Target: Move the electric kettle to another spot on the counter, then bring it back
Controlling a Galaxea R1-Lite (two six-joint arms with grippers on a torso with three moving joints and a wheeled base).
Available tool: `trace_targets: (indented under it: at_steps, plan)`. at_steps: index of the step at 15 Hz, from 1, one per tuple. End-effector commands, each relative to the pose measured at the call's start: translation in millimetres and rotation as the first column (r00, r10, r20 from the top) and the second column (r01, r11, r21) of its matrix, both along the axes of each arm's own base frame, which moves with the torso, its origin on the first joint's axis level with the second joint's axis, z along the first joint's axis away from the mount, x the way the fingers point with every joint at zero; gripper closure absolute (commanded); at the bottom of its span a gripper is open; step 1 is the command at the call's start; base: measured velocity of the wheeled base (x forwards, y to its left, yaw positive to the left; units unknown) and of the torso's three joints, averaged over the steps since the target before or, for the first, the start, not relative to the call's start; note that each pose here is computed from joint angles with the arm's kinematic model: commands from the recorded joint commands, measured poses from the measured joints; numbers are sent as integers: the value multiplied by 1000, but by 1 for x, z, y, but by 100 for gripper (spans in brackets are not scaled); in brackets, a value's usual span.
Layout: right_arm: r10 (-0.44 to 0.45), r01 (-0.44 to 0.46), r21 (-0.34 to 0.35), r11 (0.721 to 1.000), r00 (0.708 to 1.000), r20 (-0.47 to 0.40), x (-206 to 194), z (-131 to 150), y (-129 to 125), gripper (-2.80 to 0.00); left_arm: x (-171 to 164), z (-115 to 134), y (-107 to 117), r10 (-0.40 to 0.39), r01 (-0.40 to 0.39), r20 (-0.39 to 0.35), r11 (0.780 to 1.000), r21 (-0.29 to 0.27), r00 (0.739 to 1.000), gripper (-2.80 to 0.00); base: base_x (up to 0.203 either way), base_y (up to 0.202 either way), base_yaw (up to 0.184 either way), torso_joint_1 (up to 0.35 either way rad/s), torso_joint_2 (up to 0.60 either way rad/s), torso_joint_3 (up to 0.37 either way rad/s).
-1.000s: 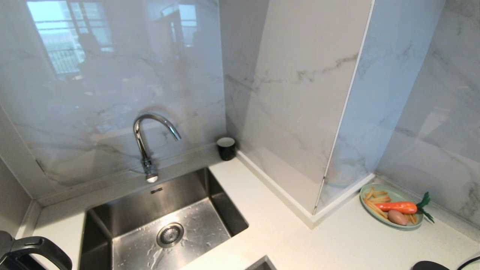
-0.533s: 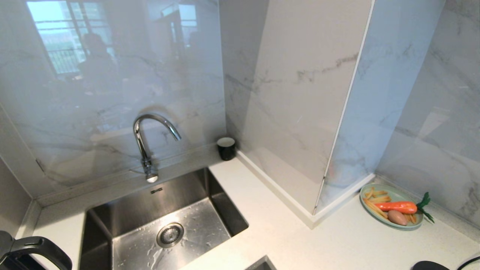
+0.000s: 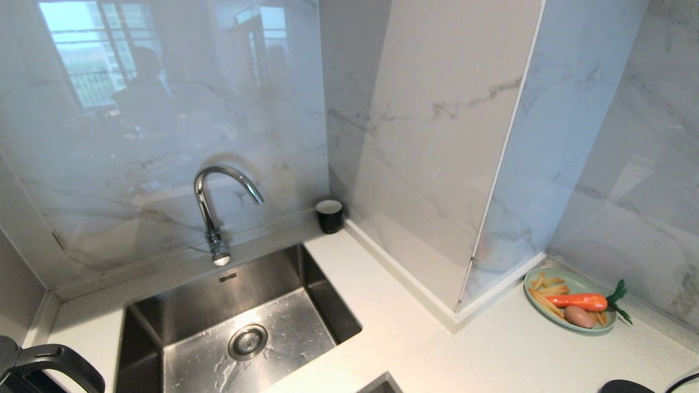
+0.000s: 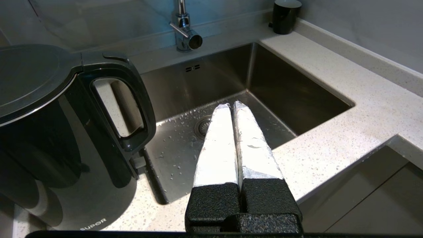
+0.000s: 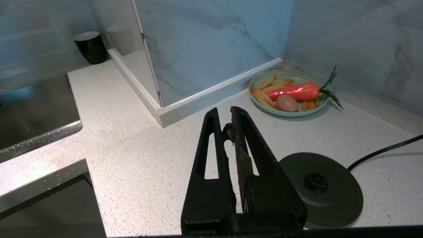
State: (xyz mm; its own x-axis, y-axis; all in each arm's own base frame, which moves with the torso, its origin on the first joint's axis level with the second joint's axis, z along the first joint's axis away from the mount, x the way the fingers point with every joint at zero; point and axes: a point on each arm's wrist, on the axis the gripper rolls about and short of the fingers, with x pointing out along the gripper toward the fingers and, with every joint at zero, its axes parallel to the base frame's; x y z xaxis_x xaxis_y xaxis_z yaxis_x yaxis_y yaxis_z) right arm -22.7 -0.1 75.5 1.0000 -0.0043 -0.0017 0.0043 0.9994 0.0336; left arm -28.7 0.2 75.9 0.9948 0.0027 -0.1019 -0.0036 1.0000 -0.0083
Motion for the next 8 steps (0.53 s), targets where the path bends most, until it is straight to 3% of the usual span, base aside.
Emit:
trace_targets:
  at_steps: [1,8]
  plan:
    - [0,0,0,1000,1000,0,0,0,0,0,0,0,0,0,0,-1,1000,0,1000,0,0,0,0,0,0,0]
    - [0,0,0,1000,1000,1,0,0,0,0,0,0,0,0,0,-1,1000,0,1000,0,0,0,0,0,0,0]
